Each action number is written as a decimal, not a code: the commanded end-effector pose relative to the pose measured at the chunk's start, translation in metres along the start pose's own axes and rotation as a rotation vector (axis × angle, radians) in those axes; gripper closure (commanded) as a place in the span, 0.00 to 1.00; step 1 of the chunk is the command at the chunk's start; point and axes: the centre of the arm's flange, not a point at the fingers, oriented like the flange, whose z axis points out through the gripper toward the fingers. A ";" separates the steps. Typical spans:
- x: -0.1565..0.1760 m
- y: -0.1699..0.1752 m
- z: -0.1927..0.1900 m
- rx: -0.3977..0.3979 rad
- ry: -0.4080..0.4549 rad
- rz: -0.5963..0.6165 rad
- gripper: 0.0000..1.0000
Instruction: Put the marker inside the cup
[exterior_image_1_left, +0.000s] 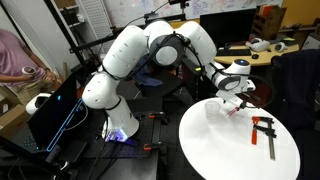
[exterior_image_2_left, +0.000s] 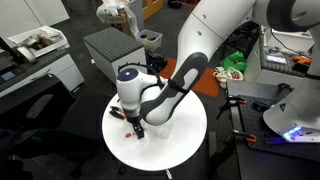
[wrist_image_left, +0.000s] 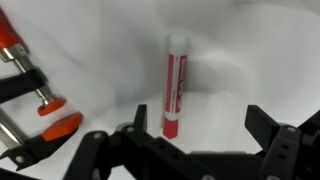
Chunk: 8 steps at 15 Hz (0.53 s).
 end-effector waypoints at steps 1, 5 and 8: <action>0.013 0.014 0.011 0.022 -0.019 -0.011 0.00; 0.016 0.020 0.021 0.032 -0.040 0.000 0.00; 0.018 0.023 0.025 0.039 -0.051 0.006 0.00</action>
